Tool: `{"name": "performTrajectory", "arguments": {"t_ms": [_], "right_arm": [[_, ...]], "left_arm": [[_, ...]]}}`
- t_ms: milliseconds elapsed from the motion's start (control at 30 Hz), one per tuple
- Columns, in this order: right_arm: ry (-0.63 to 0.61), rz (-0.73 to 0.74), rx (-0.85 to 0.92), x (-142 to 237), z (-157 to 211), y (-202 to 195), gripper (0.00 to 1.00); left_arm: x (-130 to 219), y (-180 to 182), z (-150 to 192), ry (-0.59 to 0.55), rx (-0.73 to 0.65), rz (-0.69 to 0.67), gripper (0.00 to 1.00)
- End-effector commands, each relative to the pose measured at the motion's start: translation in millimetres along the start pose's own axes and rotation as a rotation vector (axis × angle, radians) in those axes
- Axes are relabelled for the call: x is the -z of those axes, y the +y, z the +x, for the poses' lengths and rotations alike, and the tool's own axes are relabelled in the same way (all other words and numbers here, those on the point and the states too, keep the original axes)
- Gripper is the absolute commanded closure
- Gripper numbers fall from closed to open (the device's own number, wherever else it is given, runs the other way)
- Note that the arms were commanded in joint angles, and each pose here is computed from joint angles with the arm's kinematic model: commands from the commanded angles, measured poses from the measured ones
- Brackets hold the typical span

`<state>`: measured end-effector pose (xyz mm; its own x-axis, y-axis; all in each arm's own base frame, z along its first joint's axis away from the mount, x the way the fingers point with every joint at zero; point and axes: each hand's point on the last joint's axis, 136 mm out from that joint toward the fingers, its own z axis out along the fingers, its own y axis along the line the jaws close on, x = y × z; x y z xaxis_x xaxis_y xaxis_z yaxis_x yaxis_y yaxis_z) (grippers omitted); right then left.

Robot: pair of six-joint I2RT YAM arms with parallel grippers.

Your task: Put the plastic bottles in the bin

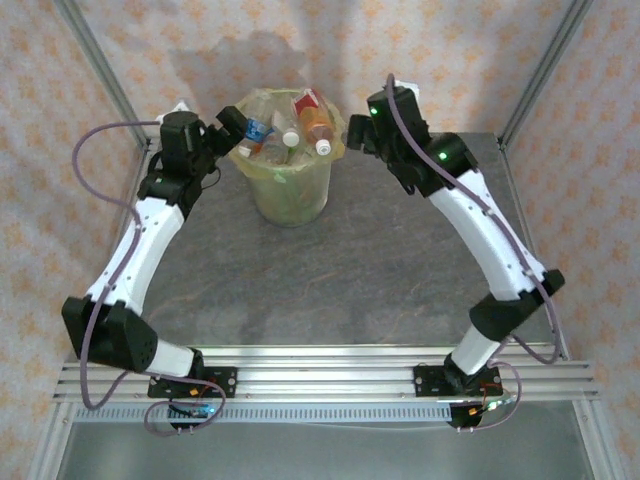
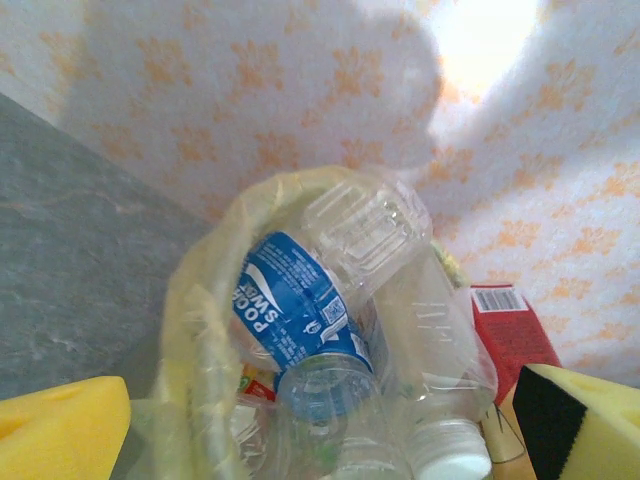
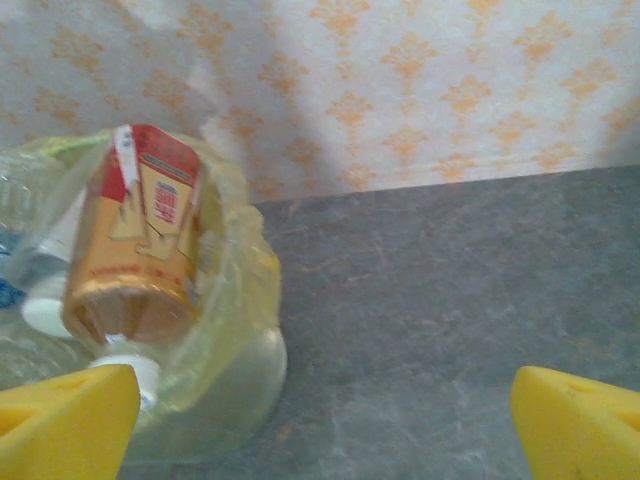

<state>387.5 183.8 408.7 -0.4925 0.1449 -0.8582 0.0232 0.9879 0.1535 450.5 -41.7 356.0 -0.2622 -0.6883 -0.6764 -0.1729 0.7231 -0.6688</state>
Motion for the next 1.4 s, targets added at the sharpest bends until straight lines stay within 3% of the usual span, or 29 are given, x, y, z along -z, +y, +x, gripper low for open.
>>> {"name": "performTrajectory", "arguments": {"t_ms": [0,333,600,900,1167,1367], "right_arm": [[-0.058,0.025,-0.066,18,-3,-19,0.08],[-0.131,0.287,-0.087,53,54,-115,0.01],[-0.237,0.435,-0.076,57,102,-169,0.01],[-0.187,0.484,-0.077,3,158,-211,0.01],[-0.243,0.462,-0.126,-37,198,-242,0.01],[-0.229,0.472,-0.122,-56,203,-256,0.01]], "left_arm": [[27,28,-10,-0.066,-0.038,-0.117,0.0],[119,96,-5,-0.217,-0.181,-0.304,0.0],[144,151,33,-0.311,-0.222,-0.323,0.0],[126,197,61,-0.337,-0.353,-0.415,0.0],[100,211,82,-0.375,-0.487,-0.372,0.0],[81,215,102,-0.306,-0.549,-0.336,0.0]]}}
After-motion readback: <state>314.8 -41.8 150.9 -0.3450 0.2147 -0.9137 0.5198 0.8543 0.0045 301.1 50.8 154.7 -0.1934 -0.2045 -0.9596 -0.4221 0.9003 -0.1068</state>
